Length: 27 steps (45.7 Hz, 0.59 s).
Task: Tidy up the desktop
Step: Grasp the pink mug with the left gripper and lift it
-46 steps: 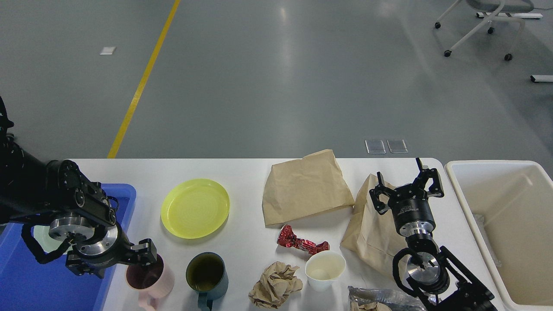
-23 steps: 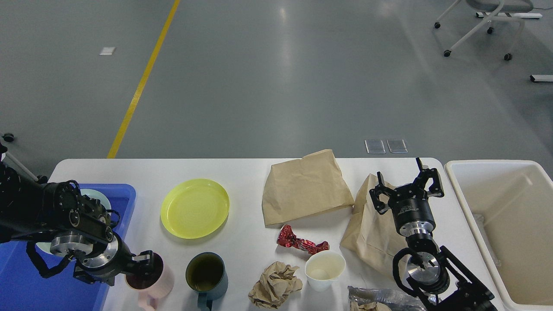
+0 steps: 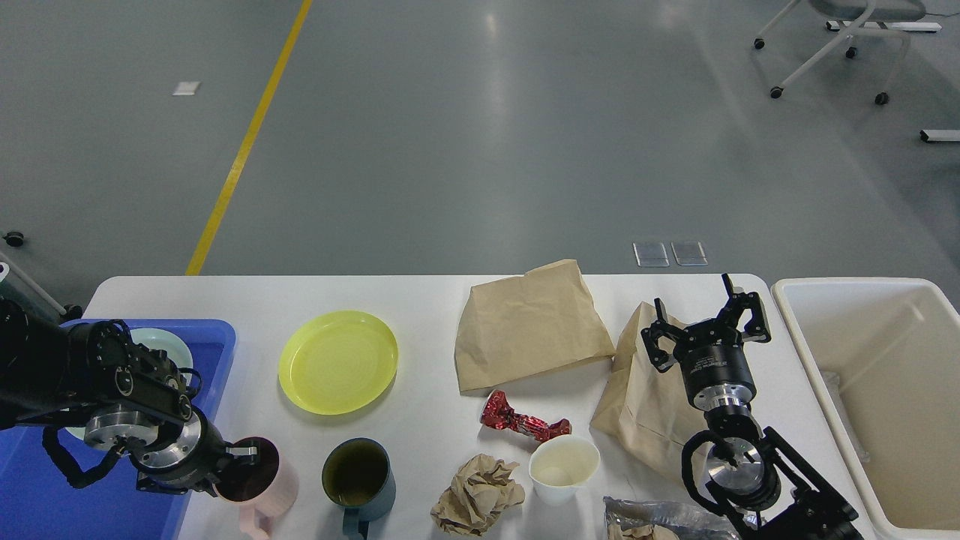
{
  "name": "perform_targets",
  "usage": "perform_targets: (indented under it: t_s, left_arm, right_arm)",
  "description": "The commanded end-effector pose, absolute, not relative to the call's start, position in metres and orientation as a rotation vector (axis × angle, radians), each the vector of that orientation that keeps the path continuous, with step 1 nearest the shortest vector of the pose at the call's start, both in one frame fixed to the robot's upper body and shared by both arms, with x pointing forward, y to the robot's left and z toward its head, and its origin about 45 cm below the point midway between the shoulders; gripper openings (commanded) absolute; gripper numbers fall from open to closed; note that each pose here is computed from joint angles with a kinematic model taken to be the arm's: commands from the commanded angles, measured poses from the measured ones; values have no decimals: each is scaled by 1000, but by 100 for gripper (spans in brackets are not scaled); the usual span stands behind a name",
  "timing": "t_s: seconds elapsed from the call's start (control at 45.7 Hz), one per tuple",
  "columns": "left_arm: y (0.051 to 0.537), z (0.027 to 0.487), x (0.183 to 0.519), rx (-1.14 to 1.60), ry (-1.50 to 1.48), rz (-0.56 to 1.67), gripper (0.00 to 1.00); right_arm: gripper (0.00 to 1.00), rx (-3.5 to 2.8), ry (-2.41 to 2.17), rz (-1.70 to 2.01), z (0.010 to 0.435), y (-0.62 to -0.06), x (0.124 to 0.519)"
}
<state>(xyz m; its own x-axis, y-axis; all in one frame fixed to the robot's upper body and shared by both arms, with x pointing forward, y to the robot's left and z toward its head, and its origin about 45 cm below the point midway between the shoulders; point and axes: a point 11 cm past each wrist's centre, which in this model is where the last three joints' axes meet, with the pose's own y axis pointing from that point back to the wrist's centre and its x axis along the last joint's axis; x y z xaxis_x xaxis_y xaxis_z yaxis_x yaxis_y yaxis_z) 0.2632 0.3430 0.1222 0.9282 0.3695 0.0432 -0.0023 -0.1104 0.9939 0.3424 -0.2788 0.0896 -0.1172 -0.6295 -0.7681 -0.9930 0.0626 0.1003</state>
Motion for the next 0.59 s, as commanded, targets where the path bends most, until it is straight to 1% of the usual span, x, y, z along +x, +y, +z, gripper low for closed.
perform_targets:
  t_s: [0.0, 0.066, 0.109, 0.131, 0.437, 0.569]
  left_arm:
    - [344, 121, 261, 1657, 300, 328, 13]
    - [344, 120, 260, 1656, 305, 329, 9]
    - [344, 120, 259, 1656, 310, 324, 2]
    - [344, 120, 259, 1656, 310, 324, 0]
    - [348, 127, 262, 1648, 317, 340, 0]
    - [356, 145, 265, 1630, 355, 339, 0]
  right_arm:
    - [100, -1615, 1804, 872, 89, -278, 342]
    - [100, -1616, 1805, 871, 90, -279, 342]
    - [100, -1616, 1805, 871, 90, -279, 342]
    - [100, -1617, 1804, 870, 90, -279, 343]
    - [100, -1616, 1805, 871, 90, -279, 342]
    - [100, -1616, 1804, 874, 89, -278, 342]
